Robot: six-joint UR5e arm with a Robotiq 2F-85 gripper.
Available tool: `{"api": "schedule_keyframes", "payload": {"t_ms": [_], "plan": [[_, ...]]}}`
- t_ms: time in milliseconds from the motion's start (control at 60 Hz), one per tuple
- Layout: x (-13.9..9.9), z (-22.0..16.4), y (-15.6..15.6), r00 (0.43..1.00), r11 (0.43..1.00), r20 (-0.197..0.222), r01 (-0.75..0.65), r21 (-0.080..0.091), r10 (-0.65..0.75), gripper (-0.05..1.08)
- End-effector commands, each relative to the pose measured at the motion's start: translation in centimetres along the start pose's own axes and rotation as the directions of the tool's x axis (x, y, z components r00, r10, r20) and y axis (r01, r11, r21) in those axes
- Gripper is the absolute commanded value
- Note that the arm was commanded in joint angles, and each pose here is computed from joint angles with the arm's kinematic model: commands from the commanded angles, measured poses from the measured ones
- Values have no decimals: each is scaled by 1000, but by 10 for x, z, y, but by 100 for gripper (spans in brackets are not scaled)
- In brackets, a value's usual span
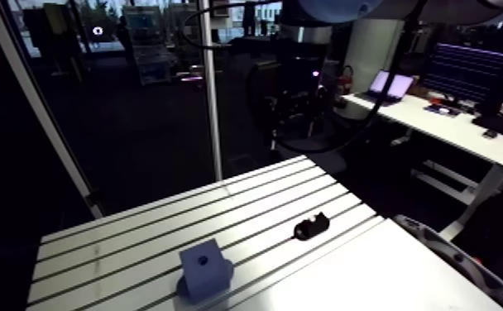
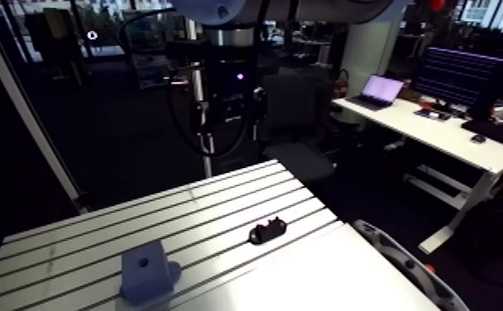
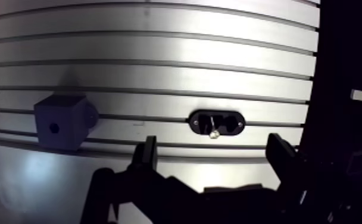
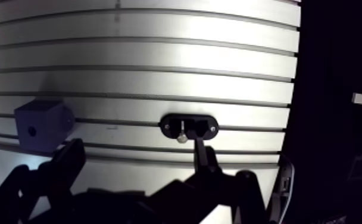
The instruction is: Pick up the M10 bolt and insert it into the hex recess until seated.
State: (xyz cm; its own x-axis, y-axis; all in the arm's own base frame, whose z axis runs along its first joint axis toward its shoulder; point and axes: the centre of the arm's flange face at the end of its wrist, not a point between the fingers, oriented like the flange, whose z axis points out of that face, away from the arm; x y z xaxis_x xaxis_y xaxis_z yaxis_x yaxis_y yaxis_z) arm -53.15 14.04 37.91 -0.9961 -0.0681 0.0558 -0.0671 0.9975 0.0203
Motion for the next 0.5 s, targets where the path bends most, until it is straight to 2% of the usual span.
{"api": "schedule_keyframes", "payload": {"t_ms": [17,233,333,350,500], "plan": [[-6,11,3,1000,1000,4,-26,5,26,1],[-13,23,2,999,999,25,-32,12,31,1],[-17,30,7,999,1000,13,-30,2,30,1],[-19,32,11,999,999,-5,-32,-9,32,1],[-23,42,10,1000,1000,-15,-28,-14,28,1]]}}
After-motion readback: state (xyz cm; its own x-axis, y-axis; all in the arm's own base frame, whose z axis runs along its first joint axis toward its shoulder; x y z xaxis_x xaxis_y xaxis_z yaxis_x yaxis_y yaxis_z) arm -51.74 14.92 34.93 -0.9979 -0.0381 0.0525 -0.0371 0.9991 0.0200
